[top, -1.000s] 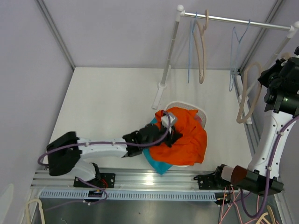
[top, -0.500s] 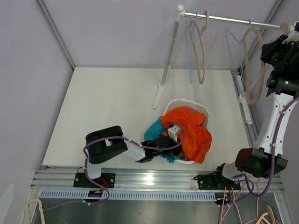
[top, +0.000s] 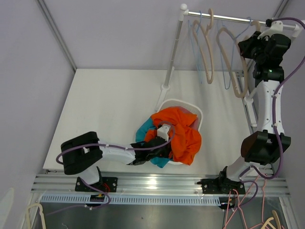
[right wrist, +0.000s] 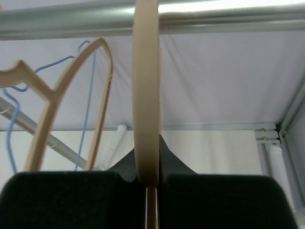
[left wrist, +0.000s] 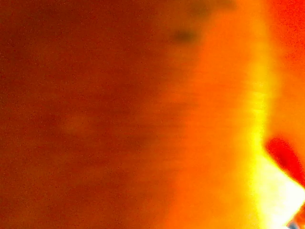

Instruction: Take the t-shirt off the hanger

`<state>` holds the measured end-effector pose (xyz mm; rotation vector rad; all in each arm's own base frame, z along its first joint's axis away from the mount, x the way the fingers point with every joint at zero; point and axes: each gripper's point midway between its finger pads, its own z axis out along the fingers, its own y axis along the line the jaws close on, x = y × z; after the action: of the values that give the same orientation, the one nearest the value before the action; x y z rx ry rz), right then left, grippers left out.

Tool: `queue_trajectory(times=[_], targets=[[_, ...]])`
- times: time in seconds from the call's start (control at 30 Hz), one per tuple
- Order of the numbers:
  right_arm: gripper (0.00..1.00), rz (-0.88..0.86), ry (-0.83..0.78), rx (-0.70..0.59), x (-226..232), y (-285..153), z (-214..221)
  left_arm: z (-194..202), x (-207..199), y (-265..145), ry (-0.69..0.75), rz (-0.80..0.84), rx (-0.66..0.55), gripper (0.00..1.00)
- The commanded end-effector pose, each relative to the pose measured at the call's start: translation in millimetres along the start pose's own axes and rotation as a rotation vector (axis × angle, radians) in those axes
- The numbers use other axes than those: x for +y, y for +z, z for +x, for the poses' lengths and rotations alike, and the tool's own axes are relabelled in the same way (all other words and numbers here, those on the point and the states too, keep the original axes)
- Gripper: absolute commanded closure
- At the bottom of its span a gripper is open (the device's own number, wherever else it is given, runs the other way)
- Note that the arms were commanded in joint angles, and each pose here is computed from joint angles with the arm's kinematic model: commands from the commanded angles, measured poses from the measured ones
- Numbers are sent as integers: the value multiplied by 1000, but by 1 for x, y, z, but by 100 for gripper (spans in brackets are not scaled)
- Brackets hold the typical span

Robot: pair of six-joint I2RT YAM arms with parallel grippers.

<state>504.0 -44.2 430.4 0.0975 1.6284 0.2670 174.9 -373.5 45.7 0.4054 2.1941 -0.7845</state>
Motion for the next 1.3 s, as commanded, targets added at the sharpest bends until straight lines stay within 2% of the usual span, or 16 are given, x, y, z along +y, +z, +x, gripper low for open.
queue_trajectory(times=[0.0,0.03,0.07,0.1,0.17,0.2,0.23,0.47,0.57,0.67,0.9,1.1,1.27], targets=[[100,-32,-62,-155,27,2,-50,14,48,-17,87,-170,60,97],[100,-21,-64,-152,28,1,-53,7,41,-20,94,-151,45,84],[100,-11,-63,-144,26,3,-52,2,34,-24,108,-133,35,67],[100,31,-50,-117,19,4,-46,-10,19,-34,135,-88,0,39],[100,53,-66,-118,18,0,-55,-29,-1,-46,152,-39,-46,22],[100,64,-68,-110,15,-1,-54,-37,-10,-53,171,-9,-66,6],[100,79,-69,-96,13,-4,-52,-56,-27,-64,153,45,-107,1],[100,89,-85,-121,8,-19,-57,-115,-71,-117,140,184,-193,1],[100,59,-89,-127,6,-14,-60,-128,-77,-136,154,191,-177,0],[100,37,-98,-136,6,-6,-60,-130,-76,-144,161,180,-155,1],[100,22,-105,-134,4,5,-54,-152,-76,-177,140,232,-268,1],[100,10,-95,-105,0,22,-45,-148,-61,-184,145,191,-273,0],[100,0,-95,-82,2,33,-37,-159,-56,-206,133,205,-322,1]])
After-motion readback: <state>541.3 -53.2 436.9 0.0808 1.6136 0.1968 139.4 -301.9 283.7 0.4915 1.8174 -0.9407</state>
